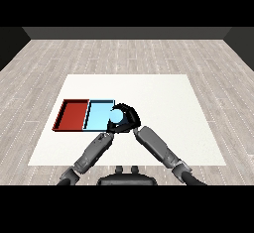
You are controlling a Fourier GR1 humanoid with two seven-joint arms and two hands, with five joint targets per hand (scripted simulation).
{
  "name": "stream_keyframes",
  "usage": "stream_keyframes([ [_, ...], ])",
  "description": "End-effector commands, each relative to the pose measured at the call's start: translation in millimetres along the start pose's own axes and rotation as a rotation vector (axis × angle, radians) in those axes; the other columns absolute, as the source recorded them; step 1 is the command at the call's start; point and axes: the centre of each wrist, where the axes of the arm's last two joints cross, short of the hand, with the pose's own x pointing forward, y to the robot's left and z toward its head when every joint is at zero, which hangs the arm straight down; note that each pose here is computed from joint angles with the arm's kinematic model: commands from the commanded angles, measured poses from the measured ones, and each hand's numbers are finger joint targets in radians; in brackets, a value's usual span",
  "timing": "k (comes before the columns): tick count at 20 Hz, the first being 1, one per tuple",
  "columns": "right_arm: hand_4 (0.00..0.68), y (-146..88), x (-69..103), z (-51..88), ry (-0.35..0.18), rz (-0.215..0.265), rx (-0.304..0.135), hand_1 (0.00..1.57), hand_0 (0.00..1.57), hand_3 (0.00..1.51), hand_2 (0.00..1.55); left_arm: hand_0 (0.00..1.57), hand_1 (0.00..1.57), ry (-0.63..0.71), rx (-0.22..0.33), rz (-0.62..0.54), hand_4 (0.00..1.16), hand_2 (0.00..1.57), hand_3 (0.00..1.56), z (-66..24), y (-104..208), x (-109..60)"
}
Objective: Pick the blue can and put it in the blue box
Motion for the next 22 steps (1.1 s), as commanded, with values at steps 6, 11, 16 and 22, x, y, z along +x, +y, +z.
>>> stream_keyframes([
  [6, 0.000, 8.7, 4.6, 2.7, 0.013, -0.017, -0.003, 0.00, 0.00, 0.00, 0.00, 1.57, 1.57, 0.010, -0.005, 0.006, 1.12, 1.52, 1.45, 1.6, -8.5, 0.3],
  [11, 0.000, -14.9, 2.4, -5.9, 0.002, -0.026, -0.035, 0.00, 0.00, 0.00, 0.00, 1.57, 1.57, 0.007, 0.021, -0.034, 1.14, 1.56, 1.49, -6.0, 21.6, 12.1],
  [16, 0.000, -28.2, 12.3, 9.8, 0.002, -0.052, -0.043, 0.00, 0.00, 0.00, 0.00, 1.57, 1.57, -0.004, 0.016, -0.034, 1.13, 1.57, 1.51, -6.4, 4.5, -11.2],
  [22, 0.000, -36.8, 42.1, 40.4, -0.033, -0.063, -0.088, 0.00, 0.00, 0.00, 0.00, 1.57, 1.57, 0.006, 0.033, -0.052, 1.13, 1.57, 1.50, -2.7, 20.0, 0.3],
])
